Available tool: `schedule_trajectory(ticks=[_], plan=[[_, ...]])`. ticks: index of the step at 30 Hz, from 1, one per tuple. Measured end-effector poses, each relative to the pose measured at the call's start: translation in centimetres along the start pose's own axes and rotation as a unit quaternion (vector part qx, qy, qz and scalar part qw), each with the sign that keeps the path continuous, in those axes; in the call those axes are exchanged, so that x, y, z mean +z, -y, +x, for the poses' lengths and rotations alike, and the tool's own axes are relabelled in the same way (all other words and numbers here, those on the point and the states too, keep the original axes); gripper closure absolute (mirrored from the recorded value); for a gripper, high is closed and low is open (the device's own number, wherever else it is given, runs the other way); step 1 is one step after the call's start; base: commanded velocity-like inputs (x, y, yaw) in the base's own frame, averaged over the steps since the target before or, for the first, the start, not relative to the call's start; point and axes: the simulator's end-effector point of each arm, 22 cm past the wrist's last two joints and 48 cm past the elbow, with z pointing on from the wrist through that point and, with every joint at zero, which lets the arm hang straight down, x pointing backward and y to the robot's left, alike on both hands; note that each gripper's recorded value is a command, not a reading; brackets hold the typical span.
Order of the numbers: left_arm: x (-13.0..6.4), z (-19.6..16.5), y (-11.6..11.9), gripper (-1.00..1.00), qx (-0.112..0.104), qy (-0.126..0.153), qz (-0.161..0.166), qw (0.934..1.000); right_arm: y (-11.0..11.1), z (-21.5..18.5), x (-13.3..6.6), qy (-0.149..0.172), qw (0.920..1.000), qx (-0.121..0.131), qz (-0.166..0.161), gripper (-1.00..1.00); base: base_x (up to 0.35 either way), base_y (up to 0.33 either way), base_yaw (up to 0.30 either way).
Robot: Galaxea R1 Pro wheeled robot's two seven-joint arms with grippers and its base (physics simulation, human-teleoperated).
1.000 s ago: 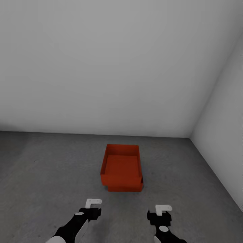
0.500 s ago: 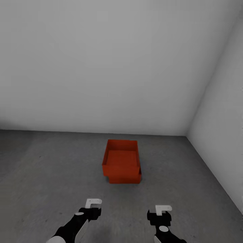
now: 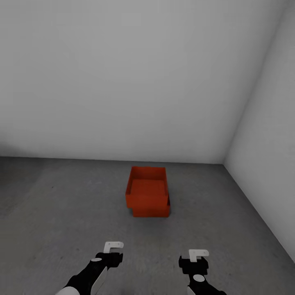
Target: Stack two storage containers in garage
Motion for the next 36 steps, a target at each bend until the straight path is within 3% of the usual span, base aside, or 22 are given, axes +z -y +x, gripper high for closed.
schedule_trajectory(ticks=[36], plan=[[-1.0, -2.0, 0.1, -1.0, 0.001, 0.021, 0.0, 0.9998, 0.2, -2.1, -0.6, 0.022, 0.9997, 0.004, 0.001, -1.0, 0.0, 0.0, 0.0]])
